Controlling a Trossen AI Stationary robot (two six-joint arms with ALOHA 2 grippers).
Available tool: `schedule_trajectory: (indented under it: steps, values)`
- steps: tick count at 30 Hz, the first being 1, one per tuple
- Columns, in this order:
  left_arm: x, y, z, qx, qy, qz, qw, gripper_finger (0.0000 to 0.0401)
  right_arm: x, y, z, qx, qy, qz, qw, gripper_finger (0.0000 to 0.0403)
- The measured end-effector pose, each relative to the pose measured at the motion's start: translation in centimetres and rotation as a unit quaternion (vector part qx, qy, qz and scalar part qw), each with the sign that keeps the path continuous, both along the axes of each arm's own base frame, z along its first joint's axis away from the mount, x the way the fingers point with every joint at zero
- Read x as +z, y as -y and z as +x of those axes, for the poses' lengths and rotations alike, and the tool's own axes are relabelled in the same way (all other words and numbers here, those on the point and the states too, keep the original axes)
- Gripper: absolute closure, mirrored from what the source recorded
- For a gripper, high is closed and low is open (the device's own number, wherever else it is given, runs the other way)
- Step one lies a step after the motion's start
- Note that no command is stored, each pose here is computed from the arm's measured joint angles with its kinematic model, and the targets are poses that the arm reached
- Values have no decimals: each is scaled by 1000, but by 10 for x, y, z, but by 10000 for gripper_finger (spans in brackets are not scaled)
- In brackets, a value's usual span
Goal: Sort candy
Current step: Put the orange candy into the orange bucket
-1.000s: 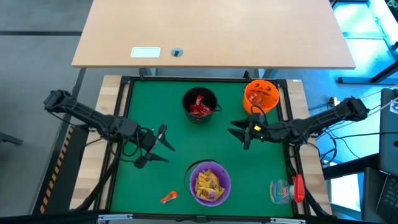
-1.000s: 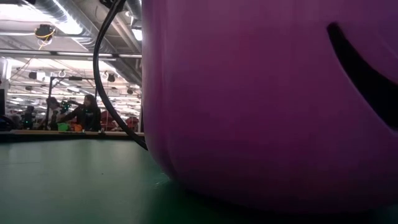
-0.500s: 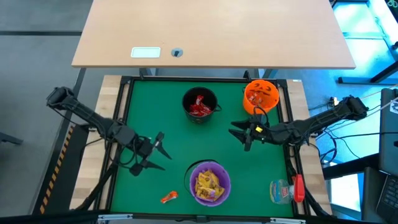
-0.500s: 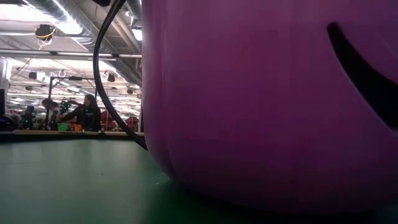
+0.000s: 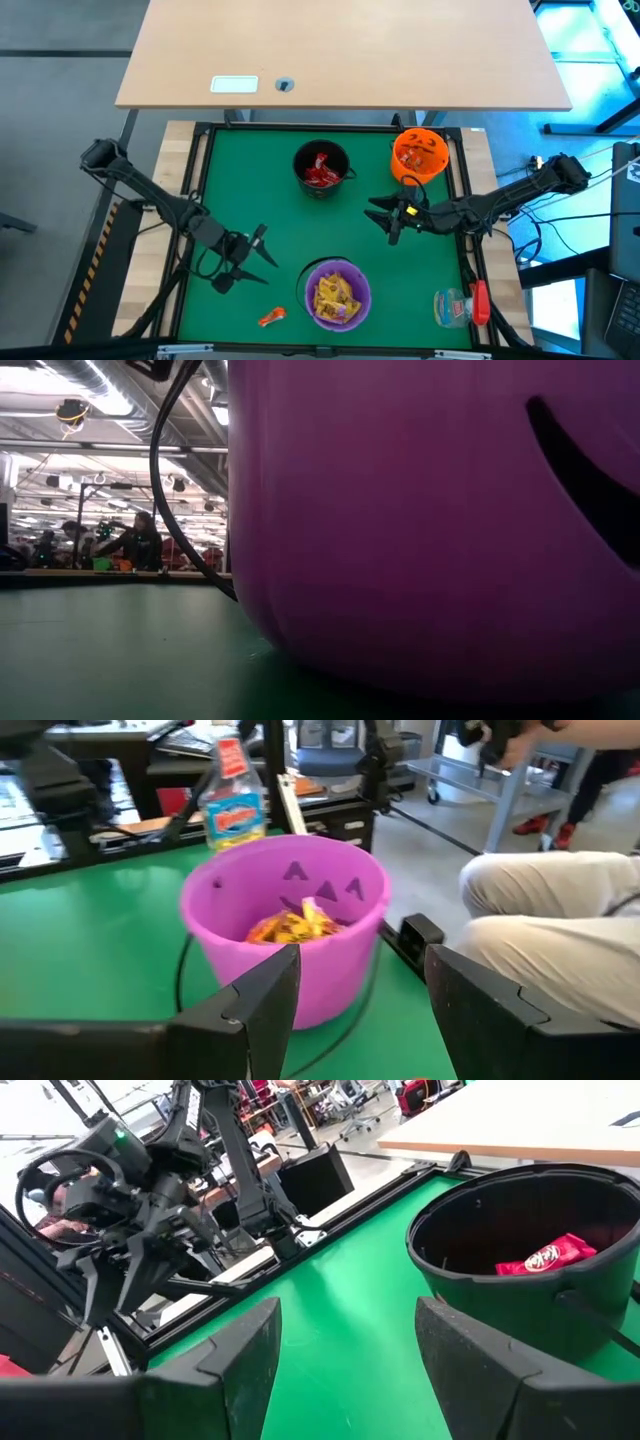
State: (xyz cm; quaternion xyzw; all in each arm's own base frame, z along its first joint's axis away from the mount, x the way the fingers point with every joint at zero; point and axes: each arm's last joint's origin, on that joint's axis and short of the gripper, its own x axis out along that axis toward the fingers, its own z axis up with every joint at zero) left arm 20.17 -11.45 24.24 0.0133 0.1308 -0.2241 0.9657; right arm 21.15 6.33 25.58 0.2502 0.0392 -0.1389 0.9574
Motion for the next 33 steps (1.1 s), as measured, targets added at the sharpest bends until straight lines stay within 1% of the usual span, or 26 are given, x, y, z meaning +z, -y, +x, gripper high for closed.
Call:
schedule_trajectory:
  steps: [4, 9, 13, 18, 21, 23, 26, 31, 33]
  values:
    - [-4, 10, -4, -22, -9, 5, 1000, 205, 0, 0, 0, 0, 0, 0, 1000, 173]
    - [-15, 28, -10, -48, -54, -6, 997, 208, 0, -1, 0, 8, 2, 14, 1000, 173]
    - [-36, 46, -13, -56, -99, 18, 993, 208, 0, -1, 0, 10, 3, 16, 1000, 173]
    - [-69, 64, -9, -59, -164, 28, 984, 207, 0, -1, 0, 11, 2, 15, 1000, 173]
    - [-87, 74, -5, -62, -197, 24, 978, 196, -1, -1, 0, 11, -1, 12, 1000, 173]
    - [-94, 82, 1, -59, -212, 23, 975, 184, -1, -1, 0, 11, -3, 7, 1000, 173]
    - [-101, 95, 14, -60, -230, 20, 971, 163, -1, -1, 0, 12, -4, 3, 1000, 173]
    - [-109, 116, 28, -65, -244, 34, 967, 133, -1, -1, 0, 9, -4, 2, 1000, 173]
    - [-113, 120, 32, -51, -249, 47, 966, 127, -1, -1, 0, 11, -4, 3, 1000, 173]
